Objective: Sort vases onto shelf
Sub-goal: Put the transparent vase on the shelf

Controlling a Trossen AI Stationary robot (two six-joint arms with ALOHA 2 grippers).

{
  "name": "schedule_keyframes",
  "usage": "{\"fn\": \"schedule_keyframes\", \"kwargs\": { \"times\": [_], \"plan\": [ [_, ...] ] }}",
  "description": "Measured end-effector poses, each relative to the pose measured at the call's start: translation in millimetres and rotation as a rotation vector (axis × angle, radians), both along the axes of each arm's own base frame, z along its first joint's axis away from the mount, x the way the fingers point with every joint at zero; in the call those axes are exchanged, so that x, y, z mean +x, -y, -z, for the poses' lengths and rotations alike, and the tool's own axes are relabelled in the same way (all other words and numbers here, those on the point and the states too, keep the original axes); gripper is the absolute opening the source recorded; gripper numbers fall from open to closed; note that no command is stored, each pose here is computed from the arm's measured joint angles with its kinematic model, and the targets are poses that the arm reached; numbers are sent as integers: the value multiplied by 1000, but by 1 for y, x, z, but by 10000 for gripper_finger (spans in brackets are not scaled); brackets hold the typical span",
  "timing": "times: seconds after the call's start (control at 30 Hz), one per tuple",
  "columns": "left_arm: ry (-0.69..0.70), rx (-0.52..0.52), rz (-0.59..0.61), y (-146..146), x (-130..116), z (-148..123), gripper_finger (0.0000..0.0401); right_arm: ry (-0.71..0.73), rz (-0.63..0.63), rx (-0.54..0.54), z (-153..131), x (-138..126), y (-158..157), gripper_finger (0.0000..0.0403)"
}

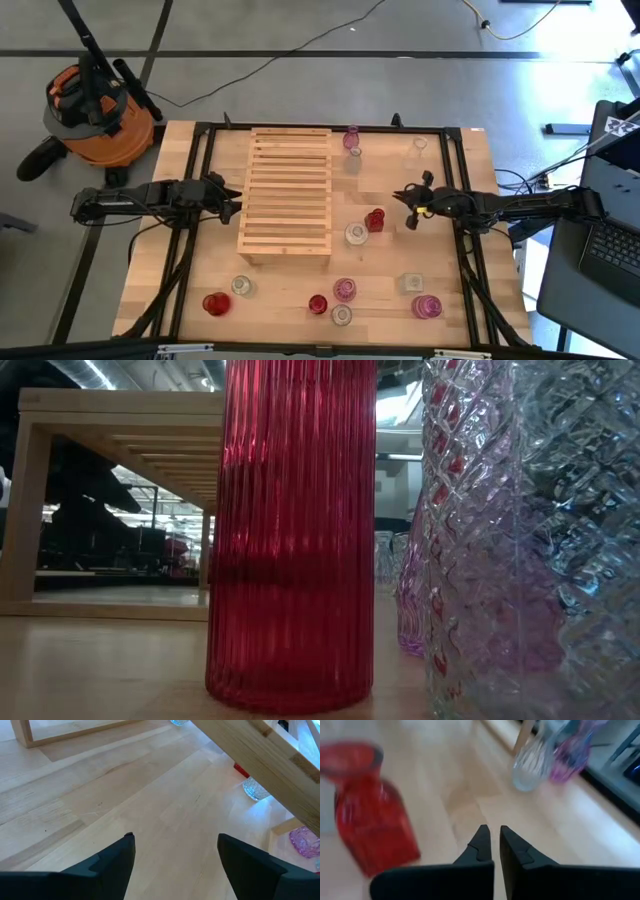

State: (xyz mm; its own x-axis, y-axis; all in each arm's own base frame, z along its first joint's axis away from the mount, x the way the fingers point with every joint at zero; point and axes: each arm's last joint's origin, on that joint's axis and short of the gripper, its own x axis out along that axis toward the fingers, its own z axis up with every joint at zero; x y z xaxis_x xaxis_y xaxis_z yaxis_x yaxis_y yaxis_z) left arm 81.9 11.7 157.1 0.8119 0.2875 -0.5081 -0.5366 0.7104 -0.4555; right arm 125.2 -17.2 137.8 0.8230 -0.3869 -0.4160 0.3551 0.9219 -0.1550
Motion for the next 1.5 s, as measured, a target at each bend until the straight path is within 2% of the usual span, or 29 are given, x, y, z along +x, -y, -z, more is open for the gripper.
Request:
{"fn": "schedule_keyframes", "kwargs": {
  "times": [0.1,0.3,0.37,0.5,0.6,0.7,0.77,0.93,1.07,1.2,1.4,1.5],
  "plan": [
    [0,0,0,0,0,0,275,73,22,-10,-6,3,1,0],
    [0,0,0,0,0,0,275,300,10,12,-26,8,0,0],
    [0,0,0,0,0,0,275,392,46,-1,-35,9,2,0],
    [1,0,0,0,0,0,275,693,182,15,-60,6,5,0],
    [20,19,-24,-1,1,-2,275,960,266,78,-81,-2,6,0],
    [55,29,-79,-2,2,-4,275,1184,244,140,-97,-12,6,0],
    [116,-9,-108,-3,4,-7,275,1258,217,133,-106,-15,5,0],
    [128,-6,-127,-3,4,-8,275,1278,142,69,-126,-14,3,0],
    [125,21,-170,-4,3,-8,275,1306,150,48,-145,-14,3,0],
    [97,63,-204,-6,2,-7,275,1257,189,44,-160,-10,4,0],
    [32,203,-429,-12,-5,-6,275,1121,216,-52,-183,-5,5,0],
    [123,252,-599,-15,-7,-18,275,1057,226,-132,-193,-4,5,0]
  ]
}}
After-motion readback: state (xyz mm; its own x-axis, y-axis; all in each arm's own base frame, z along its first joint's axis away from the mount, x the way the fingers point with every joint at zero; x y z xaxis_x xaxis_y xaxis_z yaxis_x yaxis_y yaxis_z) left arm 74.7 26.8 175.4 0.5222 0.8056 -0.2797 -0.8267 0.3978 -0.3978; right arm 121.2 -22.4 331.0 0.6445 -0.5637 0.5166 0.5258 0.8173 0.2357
